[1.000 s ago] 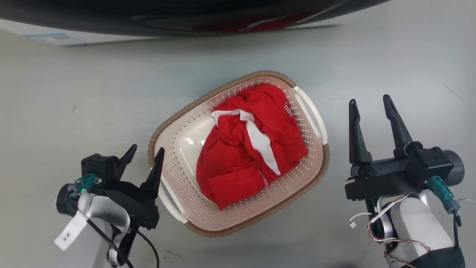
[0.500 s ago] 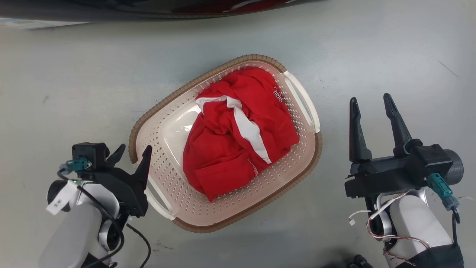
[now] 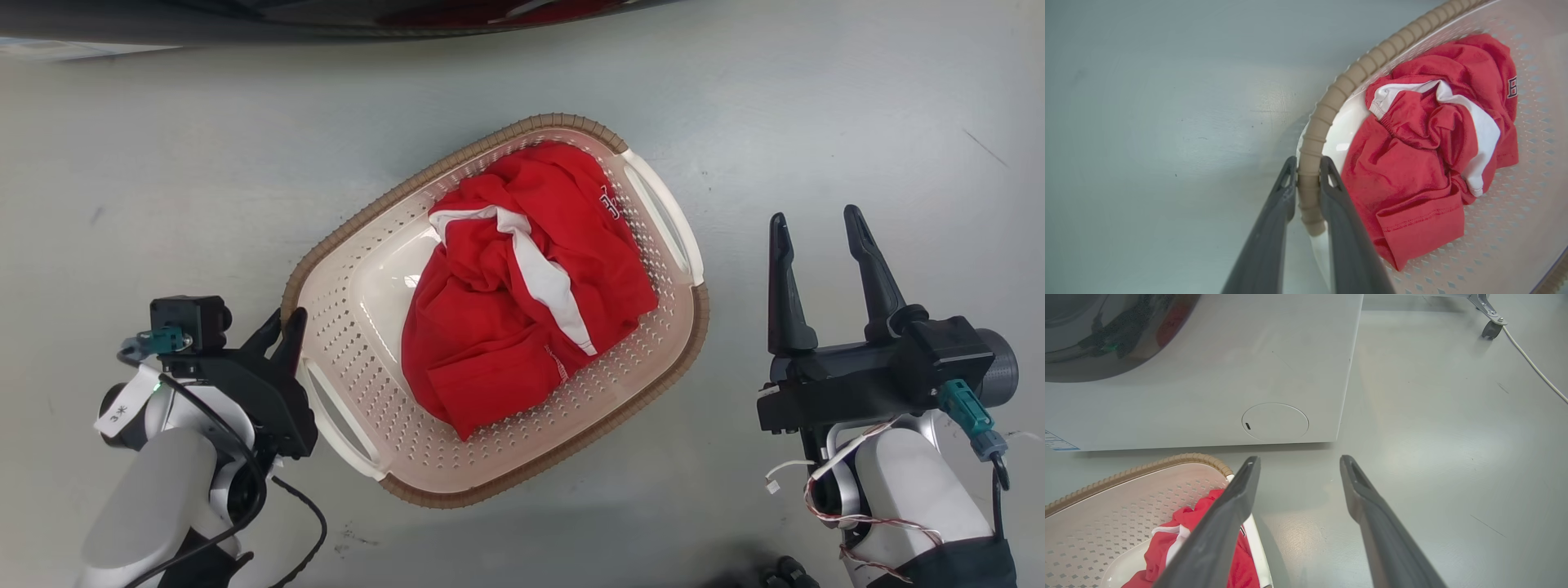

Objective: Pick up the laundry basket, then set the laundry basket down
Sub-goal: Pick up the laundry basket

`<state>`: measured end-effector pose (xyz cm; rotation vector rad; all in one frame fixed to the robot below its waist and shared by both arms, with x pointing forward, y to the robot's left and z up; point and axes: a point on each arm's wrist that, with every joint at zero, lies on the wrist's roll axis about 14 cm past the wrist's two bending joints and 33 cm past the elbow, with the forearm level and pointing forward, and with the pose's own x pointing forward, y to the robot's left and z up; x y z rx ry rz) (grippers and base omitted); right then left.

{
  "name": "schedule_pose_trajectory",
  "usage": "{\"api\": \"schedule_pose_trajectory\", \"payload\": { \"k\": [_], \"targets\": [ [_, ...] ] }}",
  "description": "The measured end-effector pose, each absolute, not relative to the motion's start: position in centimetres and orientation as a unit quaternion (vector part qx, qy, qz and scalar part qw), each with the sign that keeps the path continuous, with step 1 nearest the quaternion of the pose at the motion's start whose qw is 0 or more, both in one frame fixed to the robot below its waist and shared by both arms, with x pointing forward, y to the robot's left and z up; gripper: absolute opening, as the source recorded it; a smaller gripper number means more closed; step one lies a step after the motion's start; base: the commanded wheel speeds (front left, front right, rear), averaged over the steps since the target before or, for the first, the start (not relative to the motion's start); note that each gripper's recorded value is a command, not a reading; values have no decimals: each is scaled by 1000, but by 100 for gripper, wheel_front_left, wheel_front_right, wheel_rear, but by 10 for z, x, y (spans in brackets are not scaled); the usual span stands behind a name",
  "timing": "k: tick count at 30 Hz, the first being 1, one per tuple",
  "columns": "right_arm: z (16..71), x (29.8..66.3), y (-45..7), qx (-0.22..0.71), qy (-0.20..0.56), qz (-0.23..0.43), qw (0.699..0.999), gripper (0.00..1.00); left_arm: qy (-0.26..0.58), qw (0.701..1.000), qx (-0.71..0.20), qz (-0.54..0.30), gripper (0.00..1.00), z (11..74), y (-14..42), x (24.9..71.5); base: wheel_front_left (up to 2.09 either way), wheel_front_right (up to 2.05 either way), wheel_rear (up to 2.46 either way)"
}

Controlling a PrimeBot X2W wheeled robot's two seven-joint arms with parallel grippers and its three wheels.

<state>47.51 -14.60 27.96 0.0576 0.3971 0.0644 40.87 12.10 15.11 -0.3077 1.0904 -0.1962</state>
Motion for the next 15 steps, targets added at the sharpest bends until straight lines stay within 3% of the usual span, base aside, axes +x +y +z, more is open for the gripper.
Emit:
{"api": "schedule_pose_trajectory", "payload": {
  "k": [15],
  "targets": [
    [280,476,-145,32,196,30,980,100,516,841,-109,-121,0,150,126,417,0,0,0]
  ]
}}
